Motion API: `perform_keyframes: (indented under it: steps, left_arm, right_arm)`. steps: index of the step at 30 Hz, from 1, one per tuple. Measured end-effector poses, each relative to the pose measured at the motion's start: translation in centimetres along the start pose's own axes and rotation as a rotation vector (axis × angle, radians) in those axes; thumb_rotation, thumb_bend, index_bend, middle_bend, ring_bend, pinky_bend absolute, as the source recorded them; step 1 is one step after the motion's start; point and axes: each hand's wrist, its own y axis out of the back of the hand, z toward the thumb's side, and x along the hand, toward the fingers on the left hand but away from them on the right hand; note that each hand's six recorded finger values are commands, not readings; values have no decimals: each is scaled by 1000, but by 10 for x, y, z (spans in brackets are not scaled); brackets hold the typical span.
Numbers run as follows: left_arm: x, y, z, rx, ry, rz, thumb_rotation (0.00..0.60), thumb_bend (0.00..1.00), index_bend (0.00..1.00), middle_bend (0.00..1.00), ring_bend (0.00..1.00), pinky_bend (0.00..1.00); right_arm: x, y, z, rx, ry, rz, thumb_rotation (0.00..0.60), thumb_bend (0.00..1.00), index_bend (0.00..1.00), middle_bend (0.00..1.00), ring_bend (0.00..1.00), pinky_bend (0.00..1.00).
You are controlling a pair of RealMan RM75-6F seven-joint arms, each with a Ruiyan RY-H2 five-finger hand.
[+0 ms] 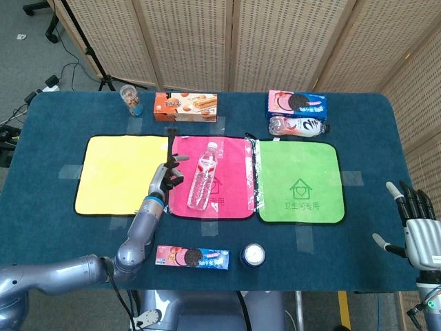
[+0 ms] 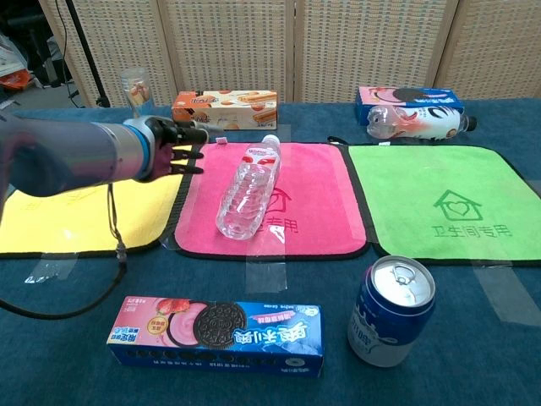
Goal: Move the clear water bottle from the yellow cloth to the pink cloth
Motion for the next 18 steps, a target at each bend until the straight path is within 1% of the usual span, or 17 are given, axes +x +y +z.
perform_keyframes:
  steps: [2, 3, 4, 6, 7, 10, 12, 13, 15, 16, 18]
  left_arm:
    - [-6, 17, 8, 47, -53, 29, 600, 635, 136, 0, 0, 0]
    - [-9, 25, 11, 72, -77, 41, 600, 478, 101, 0, 0, 0]
    - [-13, 36, 16, 109, -110, 58, 600, 289, 74, 0, 0, 0]
    - [-21, 55, 23, 176, -159, 86, 600, 58, 50, 0, 0, 0]
    - [-26, 65, 27, 214, -183, 101, 600, 3, 35, 0, 0, 0]
    - [-43, 103, 35, 381, -256, 156, 600, 0, 0, 0, 0, 0]
    - [-54, 122, 36, 487, -287, 184, 600, 0, 0, 0, 0, 0]
    - [-61, 134, 35, 564, -305, 201, 600, 0, 0, 0, 0, 0]
    - [-73, 153, 32, 684, -321, 226, 600, 0, 0, 0, 0, 0]
    - [-82, 166, 26, 764, -324, 244, 600, 0, 0, 0, 0, 0]
    - [-97, 185, 19, 876, -328, 280, 600, 0, 0, 0, 0, 0]
  right_arm:
    - [1, 0, 1, 1, 2, 0, 600, 0, 17, 0, 0, 0]
    - [1, 0, 1, 2, 4, 0, 600, 0, 17, 0, 0, 0]
    - [1, -1, 2, 3, 5, 0, 600, 0, 17, 0, 0, 0]
    - [2, -1, 3, 3, 6, -2, 600, 0, 17, 0, 0, 0]
    - [2, -1, 3, 1, 6, -2, 600, 0, 17, 0, 0, 0]
    - [3, 0, 4, 0, 10, -3, 600, 0, 15, 0, 0, 0]
    - [4, 1, 5, 0, 14, -5, 600, 0, 7, 0, 0, 0]
    - [4, 1, 6, 0, 16, -6, 600, 0, 2, 0, 0, 0]
    - [4, 2, 6, 1, 20, -7, 600, 0, 0, 0, 0, 0]
    - [5, 2, 6, 3, 22, -8, 600, 0, 0, 0, 0, 0]
    - [5, 2, 6, 7, 23, -12, 600, 0, 0, 0, 0, 0]
